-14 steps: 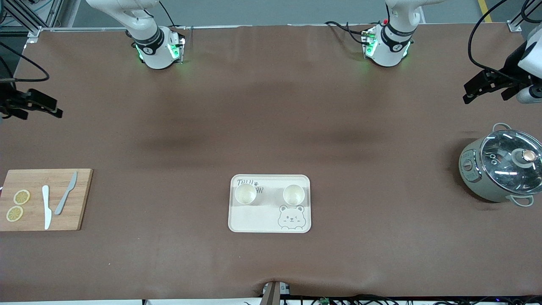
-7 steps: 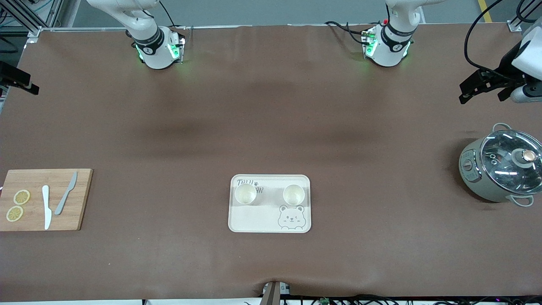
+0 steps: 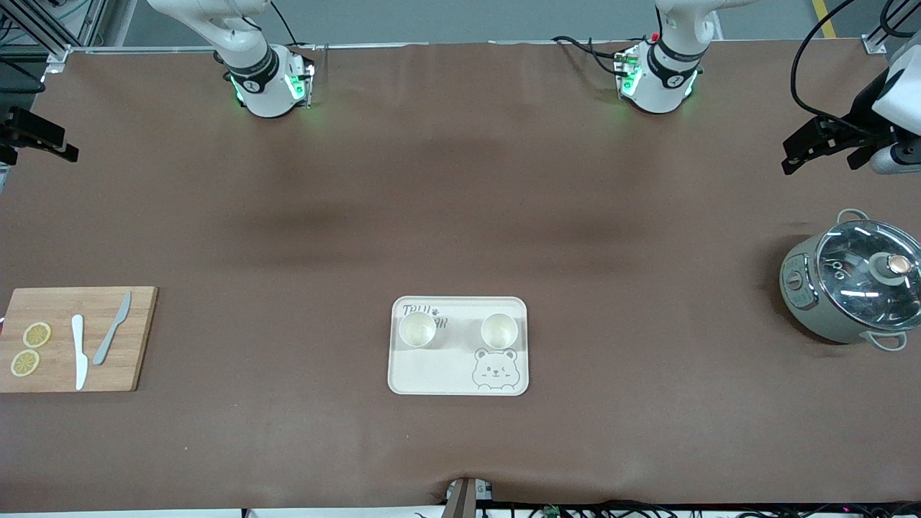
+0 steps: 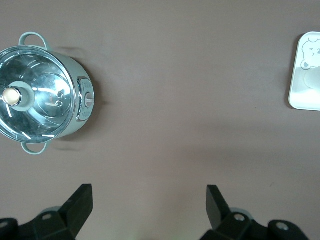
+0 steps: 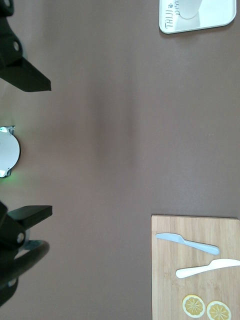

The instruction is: Place white IKEA cup upright on tray with both arms

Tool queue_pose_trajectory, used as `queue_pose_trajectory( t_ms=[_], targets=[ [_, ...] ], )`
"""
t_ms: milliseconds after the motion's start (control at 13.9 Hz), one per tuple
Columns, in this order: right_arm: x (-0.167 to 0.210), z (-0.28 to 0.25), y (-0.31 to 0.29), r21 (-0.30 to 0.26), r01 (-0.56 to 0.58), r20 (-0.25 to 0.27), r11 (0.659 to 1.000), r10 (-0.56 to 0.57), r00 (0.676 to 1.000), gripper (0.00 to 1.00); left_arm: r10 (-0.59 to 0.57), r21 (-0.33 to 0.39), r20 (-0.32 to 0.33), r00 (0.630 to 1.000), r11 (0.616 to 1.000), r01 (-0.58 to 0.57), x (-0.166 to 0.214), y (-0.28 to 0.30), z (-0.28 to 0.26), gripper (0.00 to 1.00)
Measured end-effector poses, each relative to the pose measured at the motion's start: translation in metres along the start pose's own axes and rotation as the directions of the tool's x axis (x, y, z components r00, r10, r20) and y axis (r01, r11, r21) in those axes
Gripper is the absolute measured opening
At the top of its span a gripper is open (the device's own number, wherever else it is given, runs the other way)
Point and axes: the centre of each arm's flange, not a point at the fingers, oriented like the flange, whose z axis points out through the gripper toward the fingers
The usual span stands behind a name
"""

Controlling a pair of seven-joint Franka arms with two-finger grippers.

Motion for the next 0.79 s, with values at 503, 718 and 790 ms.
queue_pose_trajectory(
  t_ms=[503, 718, 790],
  targets=[
    [-0.0009, 0.0028, -0.0006, 0.001, -0.002, 0.007, 1.0, 0.002, 1.0, 1.0, 0.003, 0.001, 0.021, 1.0, 1.0, -0.003, -0.002, 0.001, -0.0037, 1.0],
    [-0.001, 0.0036, -0.0008, 0.002, -0.002, 0.011, 1.0, 0.002, 1.0, 1.0, 0.003, 0.001, 0.024, 1.0, 1.0, -0.003, -0.002, 0.001, -0.0033, 1.0],
    [-0.0011, 0.0039, -0.0009, 0.002, -0.002, 0.012, 1.0, 0.002, 1.0, 1.0, 0.003, 0.001, 0.025, 1.0, 1.0, -0.003, -0.002, 0.001, -0.0034, 1.0]
  ],
)
